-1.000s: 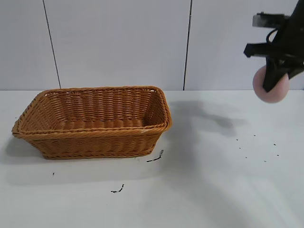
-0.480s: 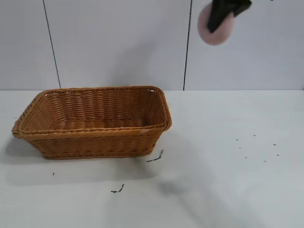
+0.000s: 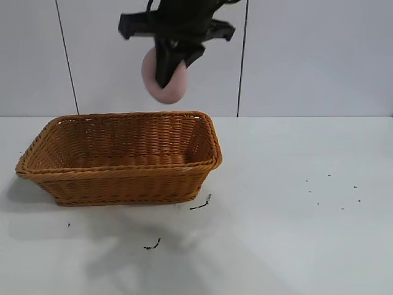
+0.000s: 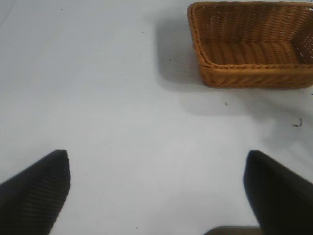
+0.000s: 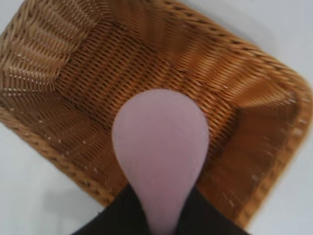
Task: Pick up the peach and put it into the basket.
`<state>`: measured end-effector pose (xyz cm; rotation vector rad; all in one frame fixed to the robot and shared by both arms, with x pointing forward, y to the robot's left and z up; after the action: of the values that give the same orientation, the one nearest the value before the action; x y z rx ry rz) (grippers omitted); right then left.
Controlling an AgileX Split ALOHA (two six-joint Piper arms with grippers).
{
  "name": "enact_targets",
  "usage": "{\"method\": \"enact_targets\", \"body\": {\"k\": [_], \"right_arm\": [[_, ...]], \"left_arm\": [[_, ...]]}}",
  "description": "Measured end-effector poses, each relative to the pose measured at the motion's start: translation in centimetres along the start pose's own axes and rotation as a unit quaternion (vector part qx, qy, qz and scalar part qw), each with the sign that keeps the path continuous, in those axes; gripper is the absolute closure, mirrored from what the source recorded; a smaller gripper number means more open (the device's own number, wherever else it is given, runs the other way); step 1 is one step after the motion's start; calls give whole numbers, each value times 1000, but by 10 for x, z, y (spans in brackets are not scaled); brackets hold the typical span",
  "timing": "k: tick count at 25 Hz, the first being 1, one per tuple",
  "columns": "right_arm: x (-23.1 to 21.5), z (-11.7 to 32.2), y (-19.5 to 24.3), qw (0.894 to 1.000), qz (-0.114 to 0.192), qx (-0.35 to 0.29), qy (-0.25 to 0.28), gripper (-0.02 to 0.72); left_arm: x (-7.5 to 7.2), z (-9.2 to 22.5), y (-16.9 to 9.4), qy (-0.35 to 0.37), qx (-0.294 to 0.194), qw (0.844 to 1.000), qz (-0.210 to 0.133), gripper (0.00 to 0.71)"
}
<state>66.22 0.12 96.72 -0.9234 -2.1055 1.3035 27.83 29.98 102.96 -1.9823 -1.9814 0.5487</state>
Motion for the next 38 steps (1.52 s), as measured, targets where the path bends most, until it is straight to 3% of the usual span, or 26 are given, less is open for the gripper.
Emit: {"method": "enact_targets", "body": {"k": [7,10,12,13,17,20,27,33,38], "right_arm": [[-2,18,83,1000,-2,30,4,688],[-2,20,92,999,-2,31,5,688],[-2,19,93,1000,-2,28,5,642],[-2,19,93,1000,-3,28,6,575],[-1,20,93,999,-7,31,9,147],[0,17,88,1000,-8,28,8,41],[4,-24,24,1000,-8,-13,-8,15],[-8,-44,-44,997,42,-68,-17,8],[-65,-35,-58,994,81,-62,25,8]], "left_arm": [[0,0,0,0,0,1000,0,17],[0,0,0,0,0,1000,0,17],[0,0,0,0,0,1000,0,17],[0,0,0,0,0,1000,0,17],[0,0,0,0,0,1000,0,17],[0,0,0,0,0,1000,0,17],[0,0,0,0,0,1000,0,17],[0,0,0,0,0,1000,0,17],[0,0,0,0,0,1000,0,17]]}}
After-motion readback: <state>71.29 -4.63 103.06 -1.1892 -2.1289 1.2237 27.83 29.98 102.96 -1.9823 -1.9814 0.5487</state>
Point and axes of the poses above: a point on each arm's last joint axis where the gripper is mounted, y pointing out along that axis toward the gripper, x along the wrist's bending axis when the last joint is at zero, z = x × y, the point moved 5 cm from there along y, pointing out along that axis toward the gripper, and after that the axes turned 2 degrees about -y, right-handed, at the moved point
